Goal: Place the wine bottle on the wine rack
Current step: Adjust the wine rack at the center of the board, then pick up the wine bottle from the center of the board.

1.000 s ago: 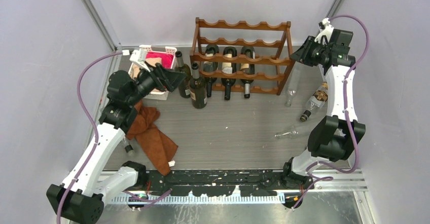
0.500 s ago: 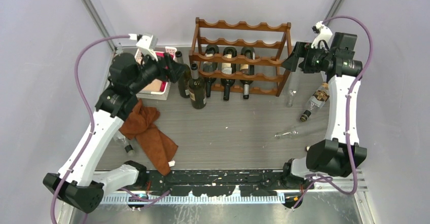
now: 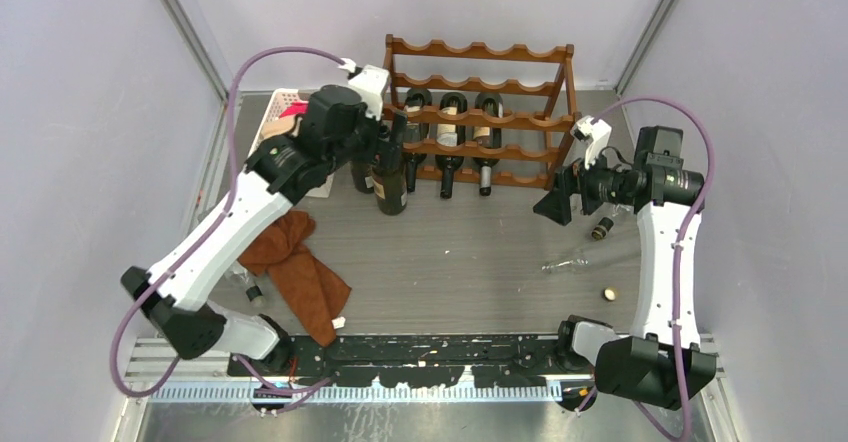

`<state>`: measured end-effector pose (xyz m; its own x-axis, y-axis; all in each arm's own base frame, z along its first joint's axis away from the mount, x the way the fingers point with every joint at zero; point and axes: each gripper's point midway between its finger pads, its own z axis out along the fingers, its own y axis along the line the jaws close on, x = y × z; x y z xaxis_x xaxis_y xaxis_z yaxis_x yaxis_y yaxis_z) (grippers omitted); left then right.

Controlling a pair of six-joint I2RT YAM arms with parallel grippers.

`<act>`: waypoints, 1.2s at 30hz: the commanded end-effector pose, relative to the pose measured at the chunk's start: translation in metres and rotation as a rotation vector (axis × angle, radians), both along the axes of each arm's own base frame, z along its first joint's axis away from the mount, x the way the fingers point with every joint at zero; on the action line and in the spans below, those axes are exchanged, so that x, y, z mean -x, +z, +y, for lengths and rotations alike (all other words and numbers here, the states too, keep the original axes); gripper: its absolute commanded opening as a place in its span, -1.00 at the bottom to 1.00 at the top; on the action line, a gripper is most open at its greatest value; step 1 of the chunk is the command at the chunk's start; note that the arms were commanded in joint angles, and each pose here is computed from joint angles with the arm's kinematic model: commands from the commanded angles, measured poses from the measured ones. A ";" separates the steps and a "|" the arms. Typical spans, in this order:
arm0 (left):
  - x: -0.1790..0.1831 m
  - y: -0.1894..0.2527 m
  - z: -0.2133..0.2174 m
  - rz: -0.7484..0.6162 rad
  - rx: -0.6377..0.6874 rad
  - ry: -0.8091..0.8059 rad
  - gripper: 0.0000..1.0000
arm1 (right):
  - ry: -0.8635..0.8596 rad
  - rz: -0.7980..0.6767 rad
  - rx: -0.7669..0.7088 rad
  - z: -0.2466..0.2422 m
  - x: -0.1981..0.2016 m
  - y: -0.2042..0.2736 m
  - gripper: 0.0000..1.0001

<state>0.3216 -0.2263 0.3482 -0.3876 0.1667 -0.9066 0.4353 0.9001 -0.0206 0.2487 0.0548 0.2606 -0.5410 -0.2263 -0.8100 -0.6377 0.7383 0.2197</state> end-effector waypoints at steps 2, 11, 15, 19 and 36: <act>-0.025 -0.008 0.002 -0.026 -0.078 0.068 0.99 | 0.121 -0.067 -0.038 0.014 0.009 0.001 1.00; -0.058 -0.046 -0.003 0.037 -0.188 0.163 0.62 | 0.095 0.011 -0.085 0.014 0.000 -0.007 1.00; -0.068 -0.059 -0.014 0.068 -0.182 0.155 0.39 | 0.095 0.012 -0.086 0.013 -0.002 -0.008 1.00; -0.069 -0.065 -0.022 0.098 -0.170 0.138 0.13 | 0.090 0.003 -0.070 0.011 -0.005 -0.007 1.00; 0.008 0.017 -0.053 0.006 0.177 -0.227 -1.00 | 0.569 -0.242 -0.062 0.046 0.056 -0.010 1.00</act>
